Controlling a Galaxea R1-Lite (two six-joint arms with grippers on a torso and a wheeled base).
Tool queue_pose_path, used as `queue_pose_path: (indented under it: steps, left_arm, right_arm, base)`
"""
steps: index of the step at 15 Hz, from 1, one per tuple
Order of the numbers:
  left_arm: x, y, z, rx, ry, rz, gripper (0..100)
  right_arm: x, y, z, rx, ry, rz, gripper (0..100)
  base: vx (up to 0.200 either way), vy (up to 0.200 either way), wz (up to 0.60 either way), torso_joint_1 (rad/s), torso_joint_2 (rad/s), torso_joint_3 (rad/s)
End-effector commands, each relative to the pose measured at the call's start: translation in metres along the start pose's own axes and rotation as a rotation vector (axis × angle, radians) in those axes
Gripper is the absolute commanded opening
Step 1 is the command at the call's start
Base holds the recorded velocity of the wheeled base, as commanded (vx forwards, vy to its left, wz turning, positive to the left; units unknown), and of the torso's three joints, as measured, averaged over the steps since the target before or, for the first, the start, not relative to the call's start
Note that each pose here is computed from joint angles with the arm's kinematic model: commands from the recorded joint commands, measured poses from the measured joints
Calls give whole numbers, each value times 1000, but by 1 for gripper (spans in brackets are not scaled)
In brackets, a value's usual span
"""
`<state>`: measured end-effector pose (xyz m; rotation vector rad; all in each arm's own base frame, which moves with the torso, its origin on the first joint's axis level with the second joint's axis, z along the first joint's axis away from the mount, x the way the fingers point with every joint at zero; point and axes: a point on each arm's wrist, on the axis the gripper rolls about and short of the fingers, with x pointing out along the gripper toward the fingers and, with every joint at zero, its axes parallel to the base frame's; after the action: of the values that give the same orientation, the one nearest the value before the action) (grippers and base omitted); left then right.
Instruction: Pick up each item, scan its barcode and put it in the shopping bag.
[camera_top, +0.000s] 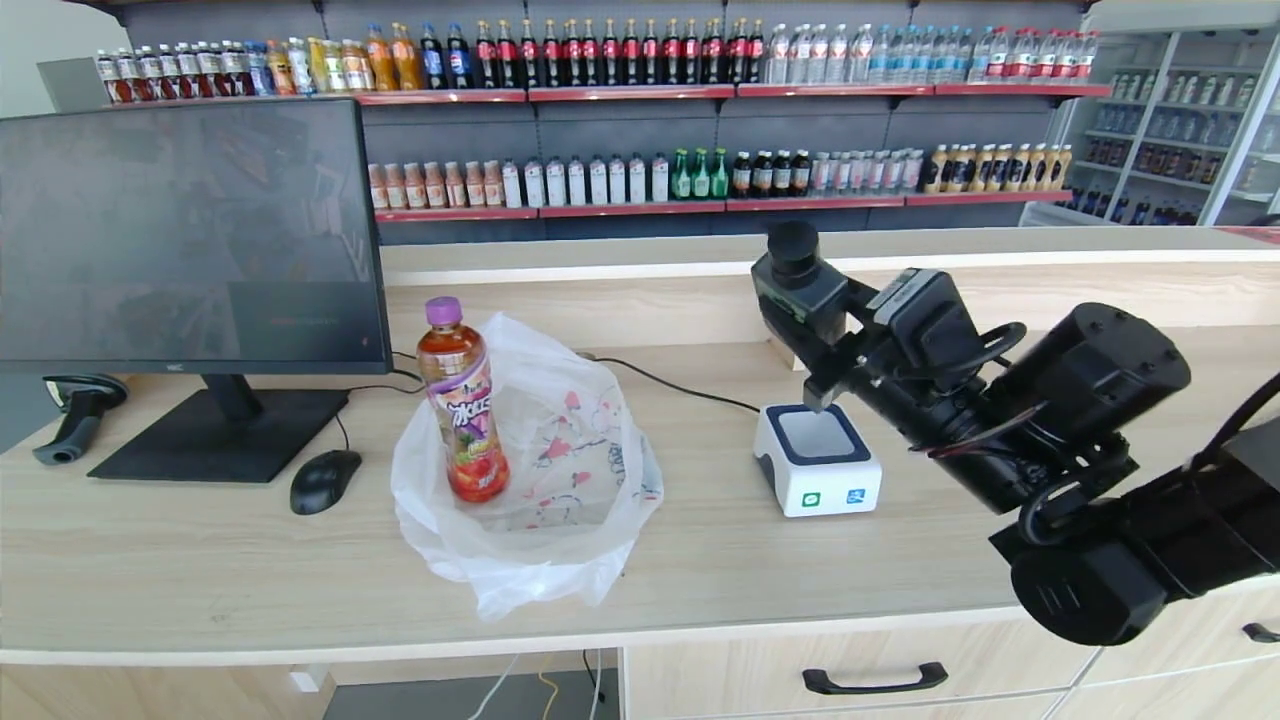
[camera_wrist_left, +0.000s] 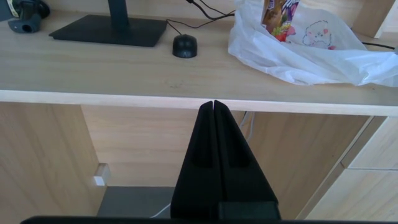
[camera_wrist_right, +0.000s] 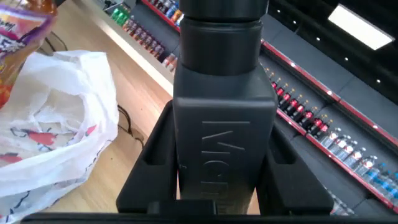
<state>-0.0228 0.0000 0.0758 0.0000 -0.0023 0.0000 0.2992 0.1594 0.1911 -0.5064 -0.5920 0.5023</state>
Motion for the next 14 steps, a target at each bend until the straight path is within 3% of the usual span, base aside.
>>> queue_pose_path:
  steps: [1, 5, 8, 12, 14]
  left_arm:
    - [0, 0, 0, 0, -1, 0, 0]
    - [0, 0, 0, 0, -1, 0, 0]
    - [0, 0, 0, 0, -1, 0, 0]
    - [0, 0, 0, 2, -1, 0, 0]
    - [0, 0, 0, 5, -1, -2, 0]
  right_arm:
    - [-2, -4, 36, 157, -15, -142, 0]
    - [-10, -20, 47, 401, 16, -351, 0]
    - [-15, -22, 42, 488, 25, -360, 0]
    - [-34, -15, 36, 499, 90, -337, 0]
    - [-34, -16, 40, 535, 73, -339, 0]
  base:
    - [0, 0, 0, 0, 0, 0]
    - [0, 0, 0, 0, 0, 0]
    - [0, 0, 0, 0, 0, 0]
    - [0, 0, 0, 0, 0, 0]
    - [0, 0, 0, 0, 0, 0]
